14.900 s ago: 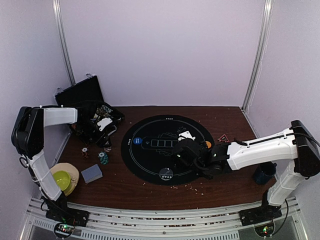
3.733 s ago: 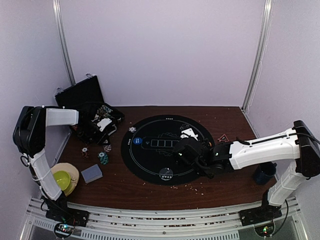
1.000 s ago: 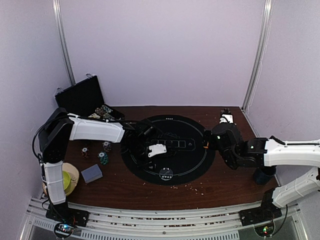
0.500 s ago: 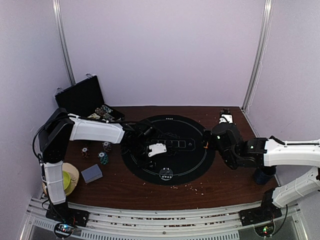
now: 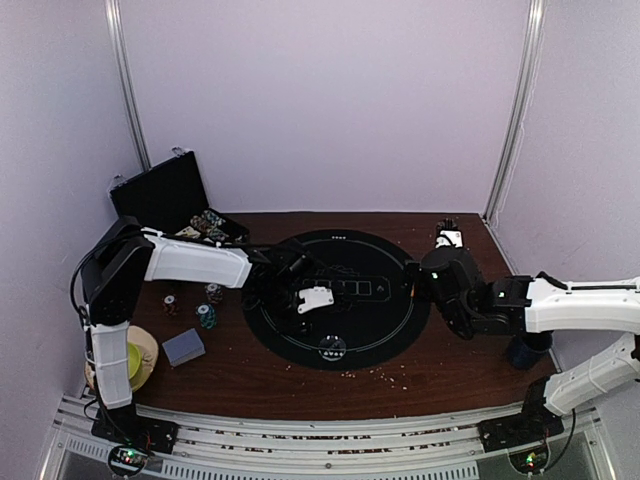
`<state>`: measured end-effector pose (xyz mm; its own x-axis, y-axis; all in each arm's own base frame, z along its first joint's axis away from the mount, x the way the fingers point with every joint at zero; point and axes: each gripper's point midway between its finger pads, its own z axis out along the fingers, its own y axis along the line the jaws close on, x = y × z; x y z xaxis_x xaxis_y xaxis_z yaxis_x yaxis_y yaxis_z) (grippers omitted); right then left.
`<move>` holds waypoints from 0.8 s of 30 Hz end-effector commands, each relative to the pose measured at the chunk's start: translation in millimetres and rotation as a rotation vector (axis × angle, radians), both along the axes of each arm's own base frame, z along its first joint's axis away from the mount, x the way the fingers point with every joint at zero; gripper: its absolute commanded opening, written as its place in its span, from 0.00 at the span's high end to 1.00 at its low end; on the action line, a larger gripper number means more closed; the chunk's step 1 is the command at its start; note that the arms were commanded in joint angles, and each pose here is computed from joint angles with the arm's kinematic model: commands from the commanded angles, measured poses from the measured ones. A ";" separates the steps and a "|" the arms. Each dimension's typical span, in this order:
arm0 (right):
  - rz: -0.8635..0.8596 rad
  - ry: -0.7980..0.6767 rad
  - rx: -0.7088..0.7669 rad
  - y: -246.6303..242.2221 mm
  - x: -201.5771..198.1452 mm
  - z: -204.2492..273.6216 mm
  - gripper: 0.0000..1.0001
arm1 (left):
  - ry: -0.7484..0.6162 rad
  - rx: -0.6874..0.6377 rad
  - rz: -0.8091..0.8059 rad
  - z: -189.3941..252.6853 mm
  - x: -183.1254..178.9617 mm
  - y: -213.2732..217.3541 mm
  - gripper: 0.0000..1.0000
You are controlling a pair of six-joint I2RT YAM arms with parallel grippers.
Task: Distribute texas hold em gaming equipment
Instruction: Place the pile of poker chips at the dealer area.
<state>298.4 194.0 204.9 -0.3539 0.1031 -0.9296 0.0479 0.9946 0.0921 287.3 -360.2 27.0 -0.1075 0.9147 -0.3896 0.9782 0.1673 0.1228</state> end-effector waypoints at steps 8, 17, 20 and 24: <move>0.002 -0.010 0.013 1.9 1.9 3.5 0.00 | -0.039 -0.002 0.008 -1.9 16.4 -2.9 0.50; 0.004 -0.010 0.014 2.5 1.8 3.8 0.00 | -0.115 -0.064 0.033 53.7 24.3 6.0 0.24; 0.007 -0.010 0.014 3.0 1.8 4.0 0.00 | -0.185 -0.124 0.072 96.7 36.6 15.5 0.12; 0.016 -0.007 0.015 5.0 1.8 3.8 0.00 | -0.250 -0.172 0.159 139.2 54.5 42.8 0.02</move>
<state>298.6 195.6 205.4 -0.3540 0.1070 -0.9291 0.0418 0.9943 0.0985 318.0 -341.9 109.5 -0.1017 0.8637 -0.4937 0.9365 0.2505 0.2454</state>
